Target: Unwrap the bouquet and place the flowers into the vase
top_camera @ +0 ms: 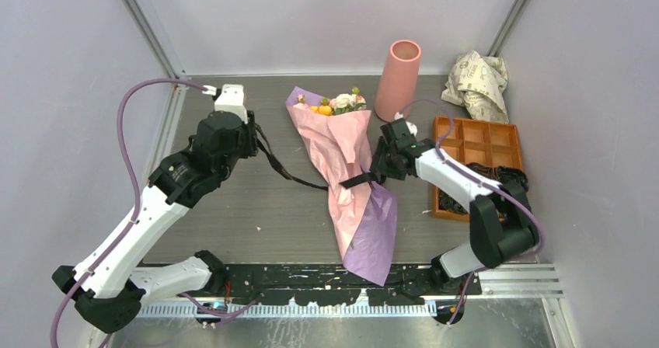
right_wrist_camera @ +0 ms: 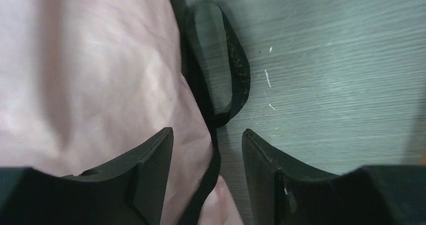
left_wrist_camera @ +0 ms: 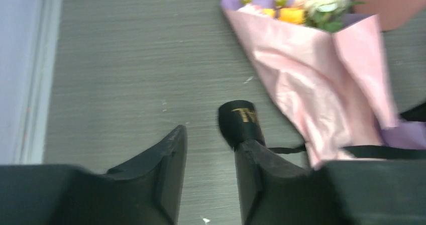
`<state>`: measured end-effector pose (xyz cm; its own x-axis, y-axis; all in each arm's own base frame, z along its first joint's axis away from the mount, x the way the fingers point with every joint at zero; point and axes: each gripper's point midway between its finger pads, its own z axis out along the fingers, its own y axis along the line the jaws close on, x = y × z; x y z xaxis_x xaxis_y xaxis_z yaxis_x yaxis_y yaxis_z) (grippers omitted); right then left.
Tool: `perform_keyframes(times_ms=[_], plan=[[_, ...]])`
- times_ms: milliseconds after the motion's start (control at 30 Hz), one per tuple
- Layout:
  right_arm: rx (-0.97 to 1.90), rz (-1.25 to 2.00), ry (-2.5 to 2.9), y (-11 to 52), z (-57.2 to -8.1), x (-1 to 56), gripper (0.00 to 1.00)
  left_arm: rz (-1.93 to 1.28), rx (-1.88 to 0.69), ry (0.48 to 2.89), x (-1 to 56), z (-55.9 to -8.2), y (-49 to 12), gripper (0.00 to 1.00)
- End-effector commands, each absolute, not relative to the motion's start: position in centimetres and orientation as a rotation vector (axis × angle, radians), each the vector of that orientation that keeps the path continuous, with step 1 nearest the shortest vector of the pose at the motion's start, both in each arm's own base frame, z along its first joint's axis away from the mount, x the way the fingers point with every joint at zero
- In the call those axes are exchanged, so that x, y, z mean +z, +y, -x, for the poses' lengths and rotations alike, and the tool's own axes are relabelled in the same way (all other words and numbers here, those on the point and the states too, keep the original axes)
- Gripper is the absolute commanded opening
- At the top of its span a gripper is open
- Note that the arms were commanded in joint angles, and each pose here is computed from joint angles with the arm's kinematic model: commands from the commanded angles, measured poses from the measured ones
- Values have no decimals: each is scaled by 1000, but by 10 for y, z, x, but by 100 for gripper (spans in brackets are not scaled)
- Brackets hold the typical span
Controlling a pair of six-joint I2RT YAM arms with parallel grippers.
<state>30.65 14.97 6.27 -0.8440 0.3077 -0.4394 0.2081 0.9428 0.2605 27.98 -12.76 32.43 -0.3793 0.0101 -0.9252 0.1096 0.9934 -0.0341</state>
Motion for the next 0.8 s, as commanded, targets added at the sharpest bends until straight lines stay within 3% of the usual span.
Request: perform_keyframes(times_ms=[0,67,100,367,600,767], plan=[[246,-321,2316,138,-330,173,59,170,-6,1944,320,-278,-82,57],[254,-291,2249,140,-328,208,60,212,-55,1961,317,-278,-77,86],[275,-272,2222,143,-325,223,61,220,-81,1969,317,-279,-75,93],[445,-55,2184,205,-310,267,63,265,-137,1975,322,-275,-67,93],[496,42,2398,259,-317,199,61,255,-200,1924,341,-266,-68,94],[231,-58,2453,226,-339,157,60,238,-205,1957,332,-264,-71,94]])
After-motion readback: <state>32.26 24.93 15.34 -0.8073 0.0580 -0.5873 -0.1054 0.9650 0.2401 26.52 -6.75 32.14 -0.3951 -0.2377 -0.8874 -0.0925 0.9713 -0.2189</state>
